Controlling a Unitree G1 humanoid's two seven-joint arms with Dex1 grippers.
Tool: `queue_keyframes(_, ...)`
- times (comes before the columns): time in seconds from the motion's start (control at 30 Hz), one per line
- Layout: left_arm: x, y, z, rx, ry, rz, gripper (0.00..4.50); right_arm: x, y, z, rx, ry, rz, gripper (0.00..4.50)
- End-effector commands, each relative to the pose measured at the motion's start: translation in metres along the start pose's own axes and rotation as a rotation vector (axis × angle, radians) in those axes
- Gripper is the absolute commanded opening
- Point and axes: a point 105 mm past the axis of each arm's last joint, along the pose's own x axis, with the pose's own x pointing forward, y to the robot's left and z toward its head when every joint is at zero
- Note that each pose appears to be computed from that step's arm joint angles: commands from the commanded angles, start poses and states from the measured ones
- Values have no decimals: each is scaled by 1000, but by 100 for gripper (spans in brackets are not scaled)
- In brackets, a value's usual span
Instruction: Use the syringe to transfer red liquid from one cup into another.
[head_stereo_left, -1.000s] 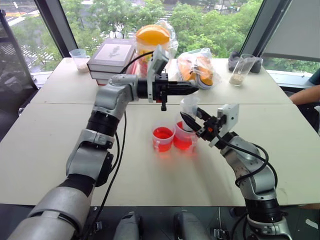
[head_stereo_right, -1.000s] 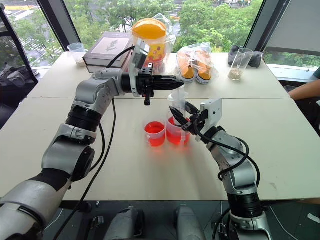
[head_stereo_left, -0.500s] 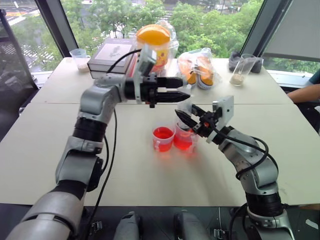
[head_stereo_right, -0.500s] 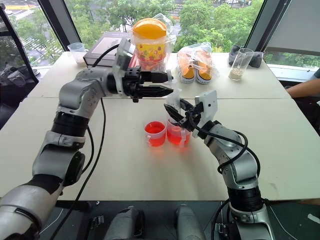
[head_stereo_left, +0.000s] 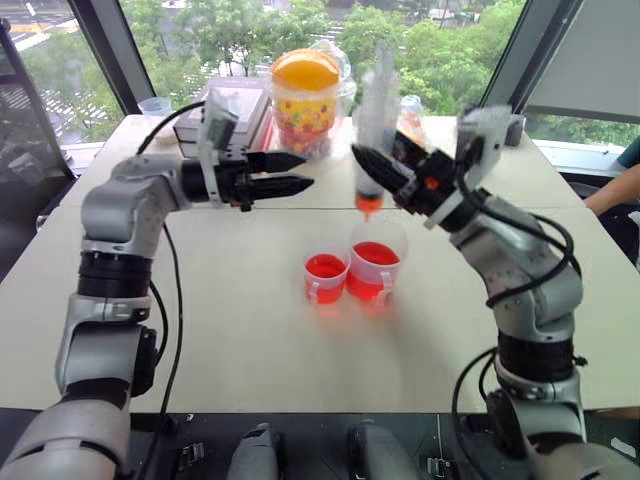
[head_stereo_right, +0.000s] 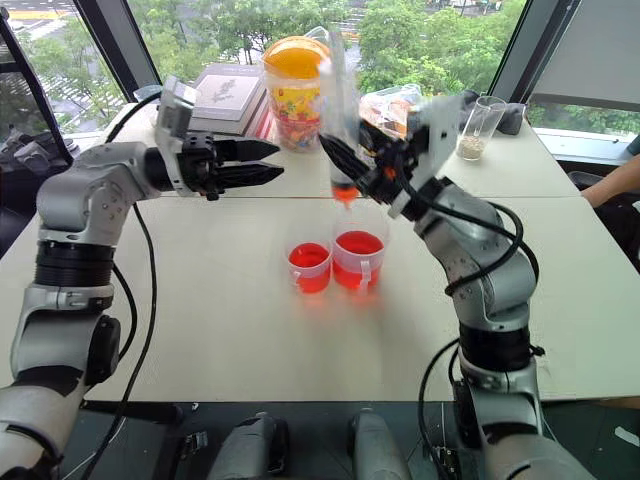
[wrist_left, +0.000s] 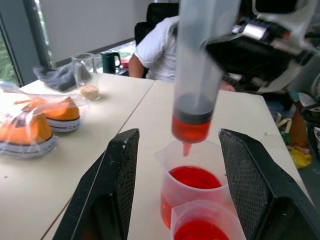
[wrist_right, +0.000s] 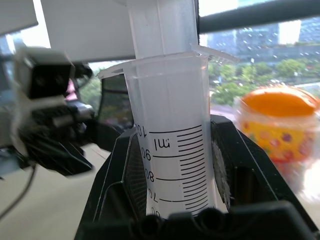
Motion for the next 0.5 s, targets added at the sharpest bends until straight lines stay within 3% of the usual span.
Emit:
queue_keyframes(0.03,-9,-2,14,34,-36,13,258,8,24,4,51,-40,82,141)
queue_keyframes(0.3,-8,-7,22,48,-53,-3,258,-2,43,-48,105,49,90,141)
queue_keyframes(0.5,0,-7,38,45,-106,-42,258,-6,42,-57,91,75,71,141)
